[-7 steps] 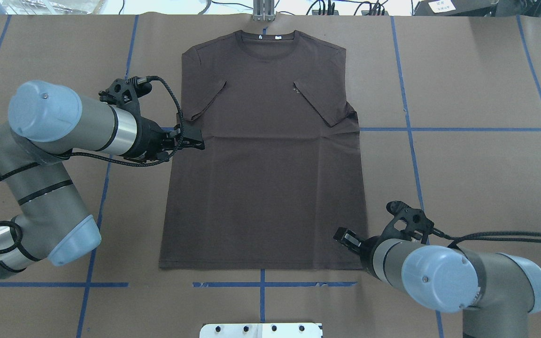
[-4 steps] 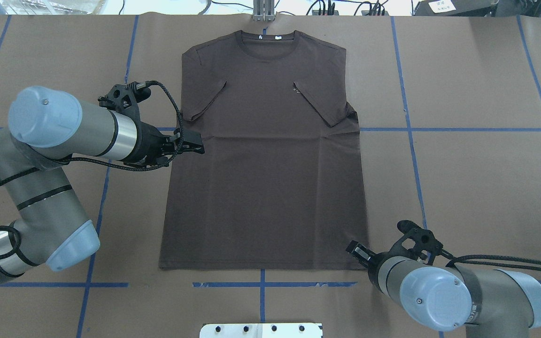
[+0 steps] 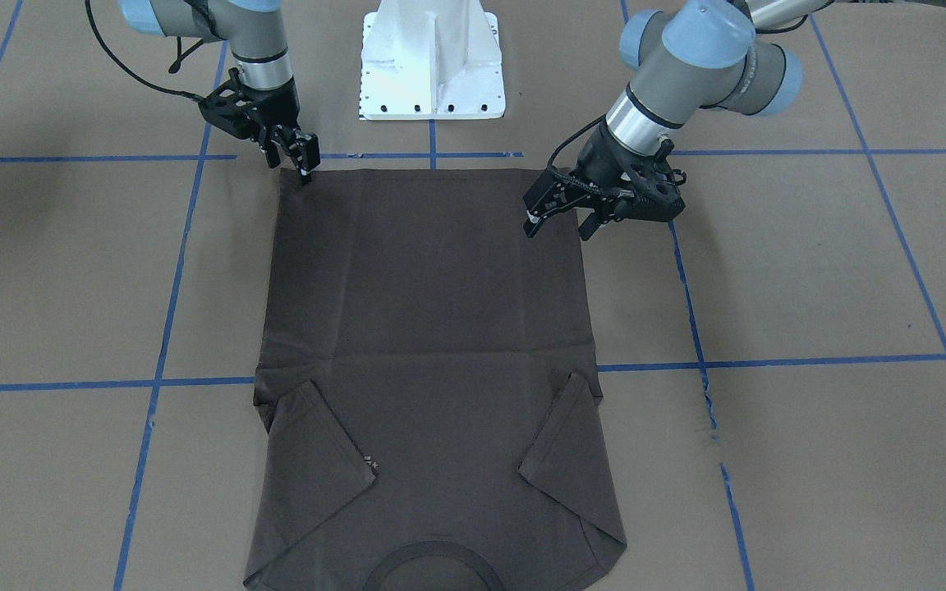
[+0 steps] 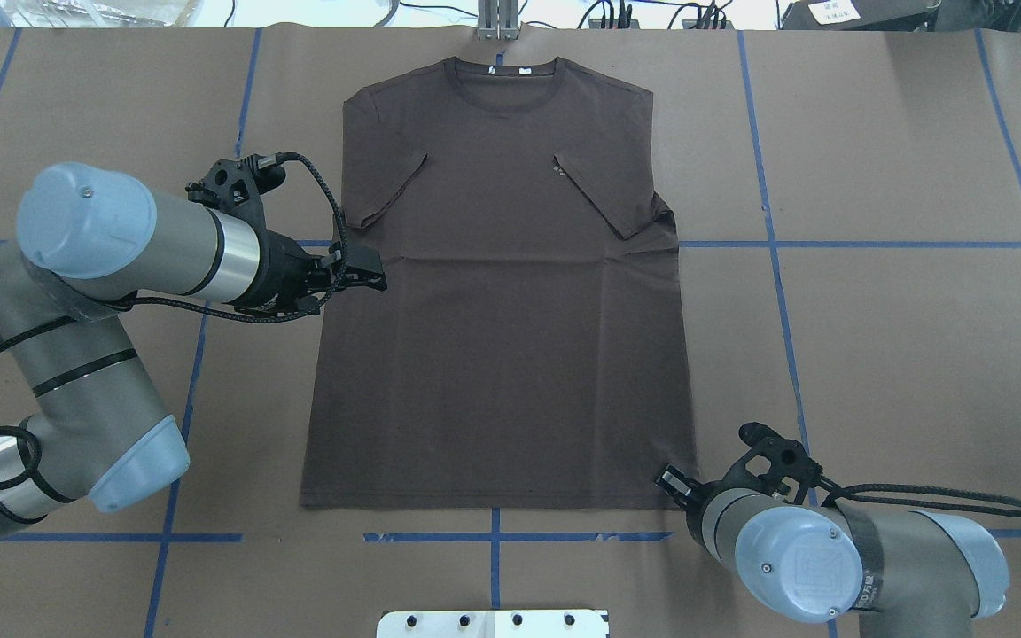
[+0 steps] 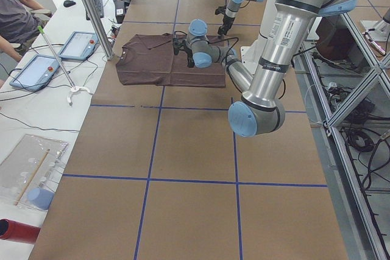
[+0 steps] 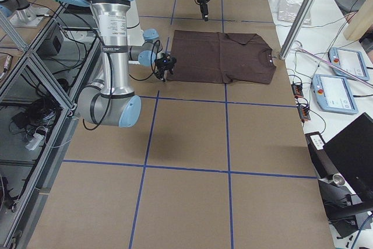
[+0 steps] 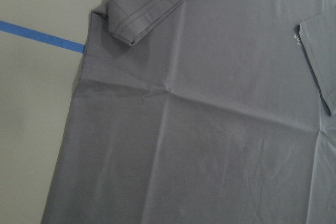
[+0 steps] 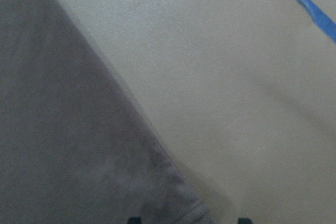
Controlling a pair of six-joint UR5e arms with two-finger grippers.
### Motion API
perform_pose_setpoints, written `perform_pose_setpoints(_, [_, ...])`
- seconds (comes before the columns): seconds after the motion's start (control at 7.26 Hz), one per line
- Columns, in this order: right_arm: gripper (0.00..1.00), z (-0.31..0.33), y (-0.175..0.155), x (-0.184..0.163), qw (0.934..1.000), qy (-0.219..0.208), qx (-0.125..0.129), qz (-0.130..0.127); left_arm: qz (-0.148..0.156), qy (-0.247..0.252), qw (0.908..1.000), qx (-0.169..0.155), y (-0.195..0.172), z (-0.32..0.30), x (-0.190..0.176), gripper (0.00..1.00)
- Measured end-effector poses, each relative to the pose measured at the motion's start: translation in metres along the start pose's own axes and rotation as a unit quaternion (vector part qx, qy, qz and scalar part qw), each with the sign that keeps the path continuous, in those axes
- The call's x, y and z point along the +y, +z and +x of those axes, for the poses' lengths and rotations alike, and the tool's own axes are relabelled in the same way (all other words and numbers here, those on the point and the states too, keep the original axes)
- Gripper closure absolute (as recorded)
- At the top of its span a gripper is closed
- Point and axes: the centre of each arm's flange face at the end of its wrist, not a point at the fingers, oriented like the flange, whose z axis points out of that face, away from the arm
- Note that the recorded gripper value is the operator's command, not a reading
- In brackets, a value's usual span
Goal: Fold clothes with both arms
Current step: 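Move both grippers to the shirt's bottom hem corners nearest the robot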
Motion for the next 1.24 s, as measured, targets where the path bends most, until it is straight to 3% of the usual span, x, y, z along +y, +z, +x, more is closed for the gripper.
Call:
perform_pose_setpoints(0.55, [1.0,-0.001,-0.009,-0.004,1.0,0.003,-0.006,-0.003,-0.004,-0.012,0.9999,0.001,0.002,0.002,0.005,0.01])
perform_pose_setpoints(0.83, [1.0,-0.008,-0.023,-0.002,0.9997,0.005,-0.019,-0.011,-0.014,-0.054,0.9984,-0.009,0.007,0.009,0.051,0.07])
perform_pose_setpoints(1.24, [1.0,-0.013,-0.038,-0.001,0.9993,0.008,-0.031,-0.019,0.01,-0.068,0.9905,-0.119,0.008,-0.004,0.168,0.15])
